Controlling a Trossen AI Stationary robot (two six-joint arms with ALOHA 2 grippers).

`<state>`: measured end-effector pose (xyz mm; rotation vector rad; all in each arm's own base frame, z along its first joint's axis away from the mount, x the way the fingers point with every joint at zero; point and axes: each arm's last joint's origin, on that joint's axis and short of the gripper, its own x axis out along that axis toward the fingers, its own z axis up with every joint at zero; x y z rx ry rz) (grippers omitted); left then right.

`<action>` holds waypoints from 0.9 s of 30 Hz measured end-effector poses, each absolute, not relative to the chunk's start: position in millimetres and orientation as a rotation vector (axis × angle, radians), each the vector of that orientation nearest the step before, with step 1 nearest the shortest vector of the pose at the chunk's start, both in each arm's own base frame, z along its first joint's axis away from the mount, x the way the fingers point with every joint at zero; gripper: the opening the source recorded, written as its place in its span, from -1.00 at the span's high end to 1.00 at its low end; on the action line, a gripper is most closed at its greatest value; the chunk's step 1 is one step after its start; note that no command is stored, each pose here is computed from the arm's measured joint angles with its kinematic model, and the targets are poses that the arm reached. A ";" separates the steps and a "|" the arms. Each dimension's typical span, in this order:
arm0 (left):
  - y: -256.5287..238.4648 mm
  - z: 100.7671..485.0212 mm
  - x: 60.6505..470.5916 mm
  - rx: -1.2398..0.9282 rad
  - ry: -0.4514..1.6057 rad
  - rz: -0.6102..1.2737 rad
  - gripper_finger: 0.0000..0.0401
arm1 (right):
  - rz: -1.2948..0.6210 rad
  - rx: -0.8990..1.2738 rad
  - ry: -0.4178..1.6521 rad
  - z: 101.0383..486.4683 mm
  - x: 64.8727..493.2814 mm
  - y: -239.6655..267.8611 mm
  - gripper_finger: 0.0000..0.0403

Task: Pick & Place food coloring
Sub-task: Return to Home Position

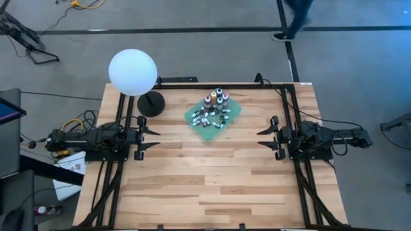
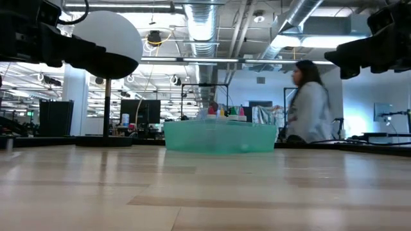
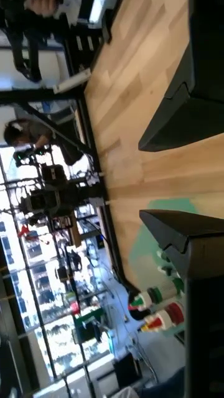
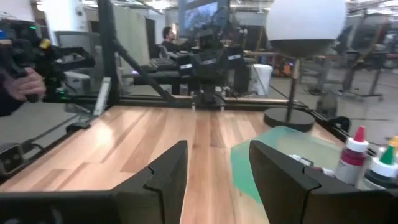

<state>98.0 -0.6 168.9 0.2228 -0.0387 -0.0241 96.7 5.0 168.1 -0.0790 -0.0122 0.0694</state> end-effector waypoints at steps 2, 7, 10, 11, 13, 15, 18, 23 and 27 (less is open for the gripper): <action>0.3 168.6 98.0 0.221 -0.032 0.005 0.21 | 0.042 -0.079 -0.010 168.0 96.8 4.1 0.19; 1.4 168.6 98.0 0.195 -0.029 0.041 0.21 | 0.025 -0.086 -0.011 168.3 96.8 3.6 0.18; 1.4 168.4 98.0 0.196 -0.029 0.041 0.21 | 0.024 -0.086 -0.011 168.3 96.8 3.6 0.17; 1.4 168.4 98.0 0.197 -0.029 0.041 0.21 | 0.024 -0.086 -0.011 168.3 96.8 3.6 0.17; 1.4 168.4 98.0 0.198 -0.029 0.042 0.21 | 0.023 -0.086 -0.011 168.3 96.8 3.6 0.18; 1.4 168.4 98.0 0.195 -0.028 0.042 0.21 | 0.021 -0.086 -0.011 168.3 96.8 3.5 0.19; 1.4 168.4 98.0 0.192 -0.028 0.042 0.21 | 0.021 -0.086 -0.010 168.2 96.8 3.5 0.18; 1.4 168.4 98.0 0.199 -0.028 0.042 0.21 | 0.020 -0.086 -0.010 168.2 96.8 3.5 0.17; 1.4 168.4 98.0 0.191 -0.028 0.043 0.21 | 0.020 -0.086 -0.009 168.1 96.8 3.5 0.18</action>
